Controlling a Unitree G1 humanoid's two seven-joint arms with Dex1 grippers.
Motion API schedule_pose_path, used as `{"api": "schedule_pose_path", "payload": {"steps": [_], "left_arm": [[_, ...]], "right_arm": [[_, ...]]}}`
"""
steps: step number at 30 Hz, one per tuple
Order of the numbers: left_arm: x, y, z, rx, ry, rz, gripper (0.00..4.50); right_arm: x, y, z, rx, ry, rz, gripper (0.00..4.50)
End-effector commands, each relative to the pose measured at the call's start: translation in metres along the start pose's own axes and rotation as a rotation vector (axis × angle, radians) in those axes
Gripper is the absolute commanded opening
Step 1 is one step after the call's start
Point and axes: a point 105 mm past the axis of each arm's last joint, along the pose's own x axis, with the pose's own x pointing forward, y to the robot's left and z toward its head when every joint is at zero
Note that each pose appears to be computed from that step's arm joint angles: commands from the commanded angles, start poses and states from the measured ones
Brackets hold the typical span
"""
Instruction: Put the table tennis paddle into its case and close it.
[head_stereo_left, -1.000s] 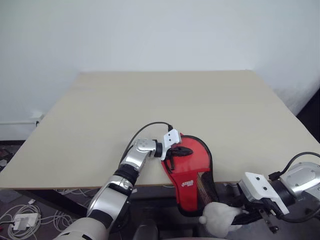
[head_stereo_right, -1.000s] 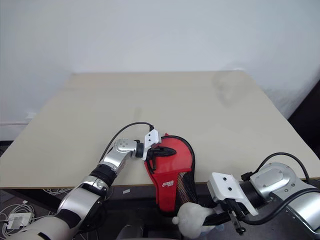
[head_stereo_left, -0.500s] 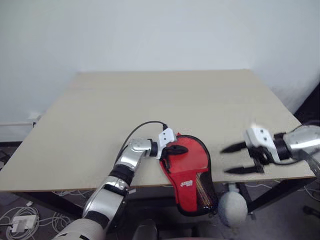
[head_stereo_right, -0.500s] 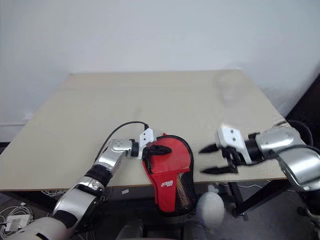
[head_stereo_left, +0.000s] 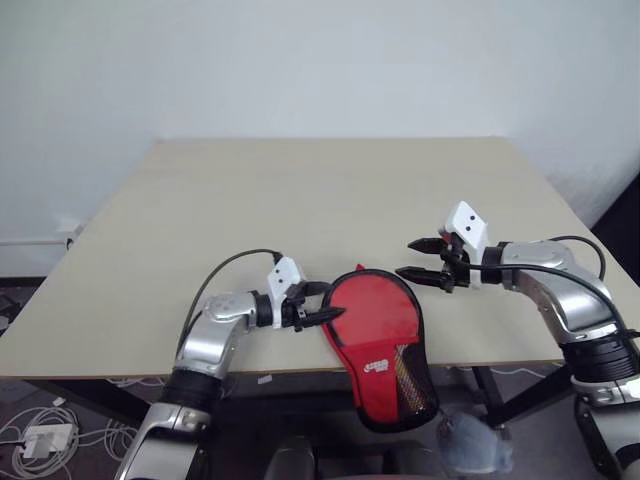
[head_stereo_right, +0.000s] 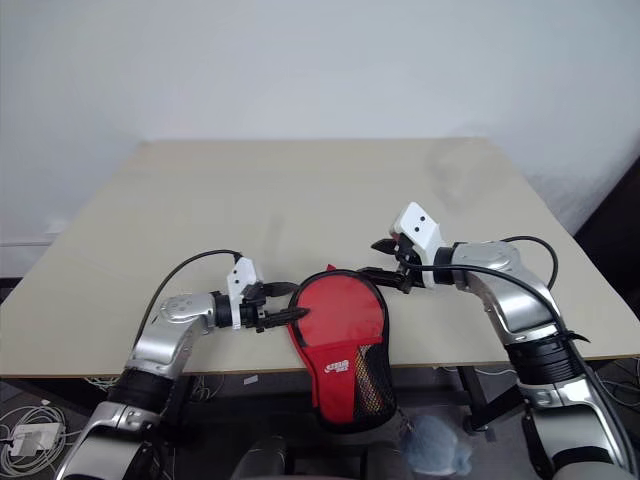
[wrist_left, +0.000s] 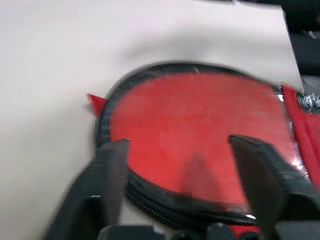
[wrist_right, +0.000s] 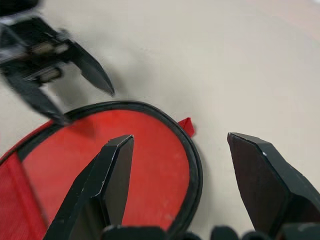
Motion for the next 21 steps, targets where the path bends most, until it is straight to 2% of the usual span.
{"api": "schedule_pose_path", "payload": {"steps": [1,7,13,21], "left_arm": [[-0.024,0.016,0.031,0.008,-0.108,0.144,4.48],[-0.081,0.05,0.046,-0.128,-0.285,0.502,4.48],[-0.118,0.058,0.049,-0.127,-0.334,0.715,4.48],[-0.127,0.047,0.036,-0.145,-0.294,0.799,4.48]], "right_arm": [[0.002,0.0,0.01,0.003,-0.043,-0.059,3.26],[0.017,-0.007,0.01,0.119,-0.093,-0.169,3.26],[0.038,-0.015,0.02,0.224,-0.17,-0.273,3.26],[0.072,0.007,0.027,0.266,-0.186,-0.224,3.26]]}}
